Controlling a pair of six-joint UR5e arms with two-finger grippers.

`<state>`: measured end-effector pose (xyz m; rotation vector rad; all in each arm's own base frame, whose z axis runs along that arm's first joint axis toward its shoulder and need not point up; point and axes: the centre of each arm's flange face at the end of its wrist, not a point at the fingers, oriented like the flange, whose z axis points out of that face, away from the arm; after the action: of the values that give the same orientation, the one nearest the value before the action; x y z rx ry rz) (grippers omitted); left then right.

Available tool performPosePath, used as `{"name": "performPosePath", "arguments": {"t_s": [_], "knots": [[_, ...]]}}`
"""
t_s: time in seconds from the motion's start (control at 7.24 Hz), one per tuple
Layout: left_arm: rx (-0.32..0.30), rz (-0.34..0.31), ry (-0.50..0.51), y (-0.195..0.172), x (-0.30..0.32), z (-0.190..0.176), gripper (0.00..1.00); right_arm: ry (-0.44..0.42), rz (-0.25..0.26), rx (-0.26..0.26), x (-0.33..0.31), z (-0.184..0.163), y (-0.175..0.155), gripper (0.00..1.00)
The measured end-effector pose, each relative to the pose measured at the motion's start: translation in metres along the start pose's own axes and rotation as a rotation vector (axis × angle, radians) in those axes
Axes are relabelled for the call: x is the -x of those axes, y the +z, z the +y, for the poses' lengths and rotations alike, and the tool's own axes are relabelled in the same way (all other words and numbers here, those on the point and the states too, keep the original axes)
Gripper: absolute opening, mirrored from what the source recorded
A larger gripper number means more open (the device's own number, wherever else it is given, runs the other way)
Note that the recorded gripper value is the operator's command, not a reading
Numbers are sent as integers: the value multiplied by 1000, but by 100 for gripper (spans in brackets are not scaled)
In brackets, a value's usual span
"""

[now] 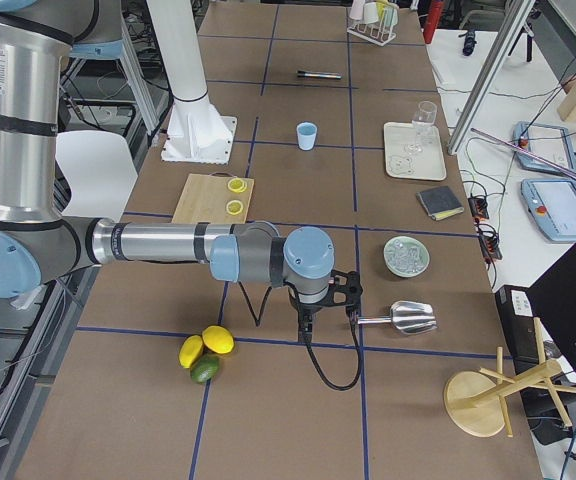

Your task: Squeeze lemon into cup

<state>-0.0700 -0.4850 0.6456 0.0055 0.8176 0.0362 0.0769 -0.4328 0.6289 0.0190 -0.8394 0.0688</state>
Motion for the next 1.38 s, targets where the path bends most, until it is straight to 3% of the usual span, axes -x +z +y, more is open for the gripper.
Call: {"name": "performPosePath", "arguments": {"t_s": [1.38], "knots": [[4,0,-5,3,2,-1,100,-5,-2,-9,4,-4,-3,100]]}}
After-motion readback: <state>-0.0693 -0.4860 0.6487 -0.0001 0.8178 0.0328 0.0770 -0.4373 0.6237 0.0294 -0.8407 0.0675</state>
